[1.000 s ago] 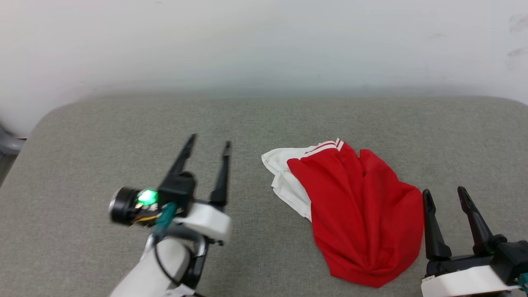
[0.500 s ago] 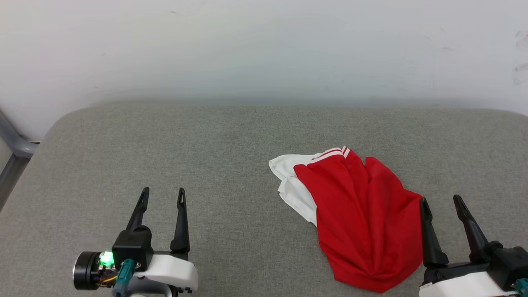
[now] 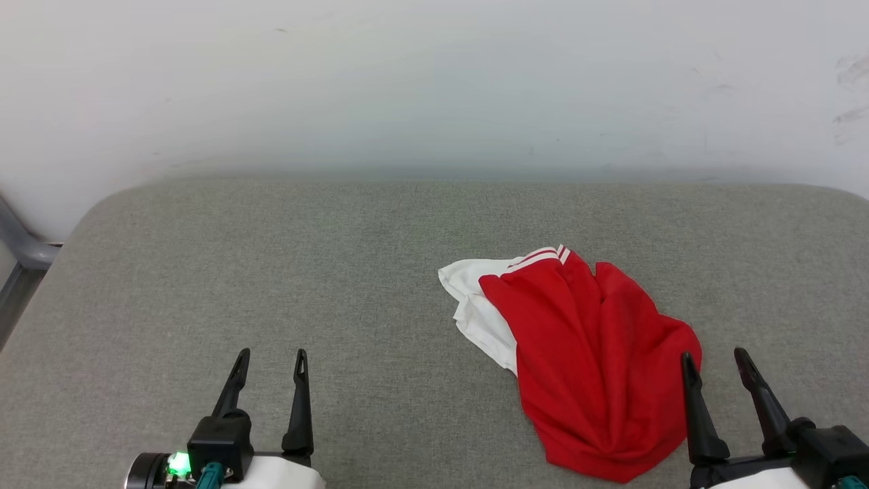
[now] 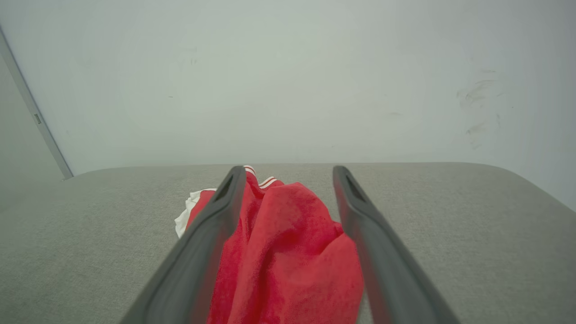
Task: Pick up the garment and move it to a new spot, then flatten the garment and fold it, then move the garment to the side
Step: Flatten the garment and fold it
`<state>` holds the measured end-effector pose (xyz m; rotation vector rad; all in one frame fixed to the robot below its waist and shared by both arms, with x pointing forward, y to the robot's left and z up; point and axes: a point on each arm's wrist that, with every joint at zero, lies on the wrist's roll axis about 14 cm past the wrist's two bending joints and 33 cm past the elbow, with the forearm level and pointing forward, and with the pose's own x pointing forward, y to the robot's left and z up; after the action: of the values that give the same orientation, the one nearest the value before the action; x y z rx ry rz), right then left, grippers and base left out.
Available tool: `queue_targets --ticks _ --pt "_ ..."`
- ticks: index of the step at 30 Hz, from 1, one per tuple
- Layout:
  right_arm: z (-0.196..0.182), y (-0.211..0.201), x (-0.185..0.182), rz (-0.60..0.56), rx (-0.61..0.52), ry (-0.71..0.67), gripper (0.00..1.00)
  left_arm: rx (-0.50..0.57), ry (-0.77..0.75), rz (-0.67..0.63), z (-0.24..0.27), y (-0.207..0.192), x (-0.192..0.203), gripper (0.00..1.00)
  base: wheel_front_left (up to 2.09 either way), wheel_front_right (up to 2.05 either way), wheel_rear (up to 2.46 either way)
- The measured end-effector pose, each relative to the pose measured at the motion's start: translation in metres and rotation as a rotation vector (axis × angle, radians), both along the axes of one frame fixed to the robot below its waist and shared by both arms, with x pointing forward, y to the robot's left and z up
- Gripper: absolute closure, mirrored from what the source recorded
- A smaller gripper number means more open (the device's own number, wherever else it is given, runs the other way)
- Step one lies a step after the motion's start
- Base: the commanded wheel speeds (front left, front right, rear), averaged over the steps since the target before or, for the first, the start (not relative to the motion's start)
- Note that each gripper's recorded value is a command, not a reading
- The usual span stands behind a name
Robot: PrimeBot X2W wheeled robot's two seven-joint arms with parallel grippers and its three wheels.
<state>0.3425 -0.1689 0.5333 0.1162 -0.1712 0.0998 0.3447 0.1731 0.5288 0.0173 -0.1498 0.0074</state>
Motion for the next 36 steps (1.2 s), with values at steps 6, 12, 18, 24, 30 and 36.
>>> queue_targets --ticks 6,12,18,24,30,36 --pt "-0.005 0.0 -0.002 0.001 0.003 0.015 0.0 0.002 0.007 0.003 -0.003 0.001 -0.001 0.0 0.0 0.0 0.0" --pt "-0.007 0.0 -0.002 0.001 0.006 0.022 0.0 0.005 0.018 0.01 -0.007 0.004 -0.003 0.0 0.0 0.0 0.0" --pt "-0.007 0.0 -0.002 0.001 0.008 0.024 0.0 0.006 0.028 0.006 -0.01 0.004 -0.004 0.0 0.0 0.0 0.0" --pt "-0.009 0.0 -0.001 -0.001 0.008 0.028 0.0 0.014 0.025 -0.002 -0.01 0.004 -0.002 0.0 0.0 0.0 0.0" --pt "-0.008 -0.001 0.001 -0.005 0.01 0.026 0.0 0.078 -0.071 -0.097 0.024 -0.008 0.023 0.0 0.0 0.0 0.0" --pt "-0.007 -0.004 0.007 -0.014 0.011 0.022 0.0 0.176 -0.181 -0.238 0.064 -0.032 0.058 0.0 0.0 0.0 0.0"
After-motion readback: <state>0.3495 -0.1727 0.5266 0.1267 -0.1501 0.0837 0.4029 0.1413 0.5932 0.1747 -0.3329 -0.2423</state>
